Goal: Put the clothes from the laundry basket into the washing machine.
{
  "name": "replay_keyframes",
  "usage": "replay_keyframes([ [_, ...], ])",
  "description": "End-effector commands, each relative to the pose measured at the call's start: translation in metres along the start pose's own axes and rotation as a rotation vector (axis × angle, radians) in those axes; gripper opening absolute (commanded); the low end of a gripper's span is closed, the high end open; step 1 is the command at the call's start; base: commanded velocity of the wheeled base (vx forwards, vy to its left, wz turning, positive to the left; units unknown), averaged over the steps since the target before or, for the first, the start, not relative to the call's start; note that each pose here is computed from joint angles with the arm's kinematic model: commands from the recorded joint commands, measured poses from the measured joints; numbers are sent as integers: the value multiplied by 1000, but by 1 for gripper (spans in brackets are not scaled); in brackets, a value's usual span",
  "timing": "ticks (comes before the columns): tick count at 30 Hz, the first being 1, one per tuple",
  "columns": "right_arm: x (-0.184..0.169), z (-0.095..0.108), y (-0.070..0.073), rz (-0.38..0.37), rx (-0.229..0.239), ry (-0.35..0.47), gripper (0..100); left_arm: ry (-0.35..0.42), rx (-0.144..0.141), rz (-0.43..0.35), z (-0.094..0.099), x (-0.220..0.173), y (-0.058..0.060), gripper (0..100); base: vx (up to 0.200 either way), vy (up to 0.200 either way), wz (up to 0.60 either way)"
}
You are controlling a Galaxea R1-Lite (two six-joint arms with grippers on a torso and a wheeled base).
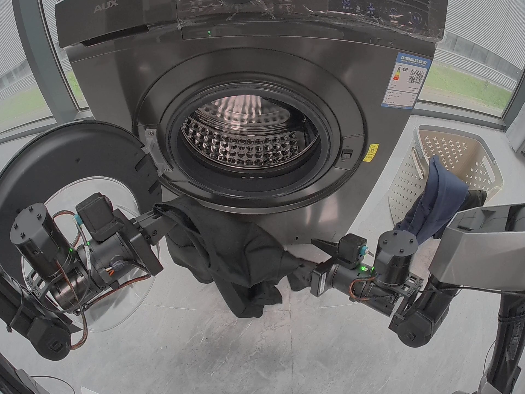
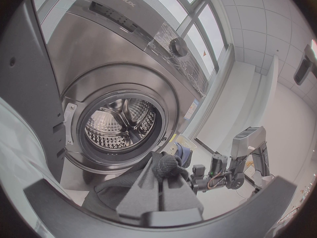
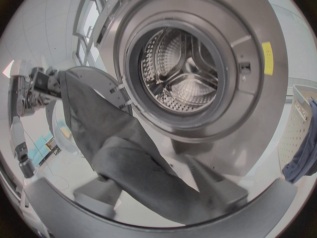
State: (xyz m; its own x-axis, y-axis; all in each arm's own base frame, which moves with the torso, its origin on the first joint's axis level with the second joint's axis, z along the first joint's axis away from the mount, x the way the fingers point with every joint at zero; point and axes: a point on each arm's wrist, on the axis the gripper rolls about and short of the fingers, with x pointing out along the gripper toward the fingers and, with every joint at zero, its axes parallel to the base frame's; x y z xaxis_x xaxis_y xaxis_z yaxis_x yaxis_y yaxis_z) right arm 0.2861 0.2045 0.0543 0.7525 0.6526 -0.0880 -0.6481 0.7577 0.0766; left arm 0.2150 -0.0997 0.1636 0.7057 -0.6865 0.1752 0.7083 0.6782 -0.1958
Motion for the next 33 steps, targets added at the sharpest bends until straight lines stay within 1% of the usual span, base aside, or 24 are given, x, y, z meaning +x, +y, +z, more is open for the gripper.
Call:
replay_keyframes([
  [1, -9, -39, 1, 2, -2, 154, 100, -9, 0, -13, 2, 4, -2, 0, 0, 0, 0],
  [2, -16, -49, 6, 15, -3, 199, 100, -11, 1, -12, 2, 5, -2, 0, 0, 0, 0],
  [3, -16, -49, 6, 15, -3, 199, 100, -11, 1, -12, 2, 5, -2, 0, 0, 0, 0],
  [4, -21, -55, 10, 30, -2, 228, 100, -15, 2, -10, 3, 6, -2, 0, 0, 0, 0],
  [5, -23, -57, 11, 35, -2, 237, 100, -17, 1, -11, 4, 6, -2, 0, 0, 0, 0],
  [7, -24, -57, 13, 43, -3, 241, 100, -20, 2, -12, 4, 6, -2, 0, 0, 0, 0],
  [8, -23, -54, 15, 51, -4, 229, 100, -20, 2, -8, 4, 7, -2, 0, 0, 0, 0],
  [12, -25, -47, 23, 75, -9, 213, 100, -29, 3, 19, 4, 8, -1, 0, 0, 0, 0],
  [13, -25, -47, 23, 75, -9, 213, 100, -29, 3, 24, 4, 9, 0, 0, 0, 0, 0],
  [14, -27, -41, 32, 101, -10, 196, 100, -28, 2, 31, 3, 10, 0, 0, 0, 0, 0],
  [17, -32, -33, 49, 153, -17, 179, 100, -27, 1, 36, 2, 11, 1, 0, 0, 0, 0],
  [19, -34, -32, 57, 179, -18, 180, 100, -33, 3, 36, 3, 13, 1, 0, 0, 0, 0],
  [22, -36, -34, 59, 192, -19, 193, 100, -35, 2, 37, 3, 13, 2, 0, 0, 0, 0],
  [23, -41, -39, 58, 192, -17, 223, 100, -38, 4, 41, 4, 14, 1, 0, 0, 0, 0],
  [25, -44, -42, 57, 187, -14, 241, 100, -40, 4, 47, 4, 14, 1, 0, 0, 0, 0],
  [26, -52, -47, 53, 177, -8, 273, 100, -42, 4, 49, 4, 14, 2, 0, 0, 0, 0],
  [27, -53, -47, 53, 175, -8, 276, 100, -42, 4, 49, 4, 14, 2, 0, 0, 0, 0],
  [28, -60, -49, 52, 171, -7, 302, 100, -42, 4, 49, 4, 14, 2, 0, 0, 0, 0],
  [31, -70, -51, 50, 166, -6, 330, 100, -39, 3, 50, 3, 15, 2, 0, 0, 0, 0],
  [33, -69, -47, 51, 167, -7, 312, 100, -36, 2, 51, 2, 15, 2, 0, 0, 0, 0],
])
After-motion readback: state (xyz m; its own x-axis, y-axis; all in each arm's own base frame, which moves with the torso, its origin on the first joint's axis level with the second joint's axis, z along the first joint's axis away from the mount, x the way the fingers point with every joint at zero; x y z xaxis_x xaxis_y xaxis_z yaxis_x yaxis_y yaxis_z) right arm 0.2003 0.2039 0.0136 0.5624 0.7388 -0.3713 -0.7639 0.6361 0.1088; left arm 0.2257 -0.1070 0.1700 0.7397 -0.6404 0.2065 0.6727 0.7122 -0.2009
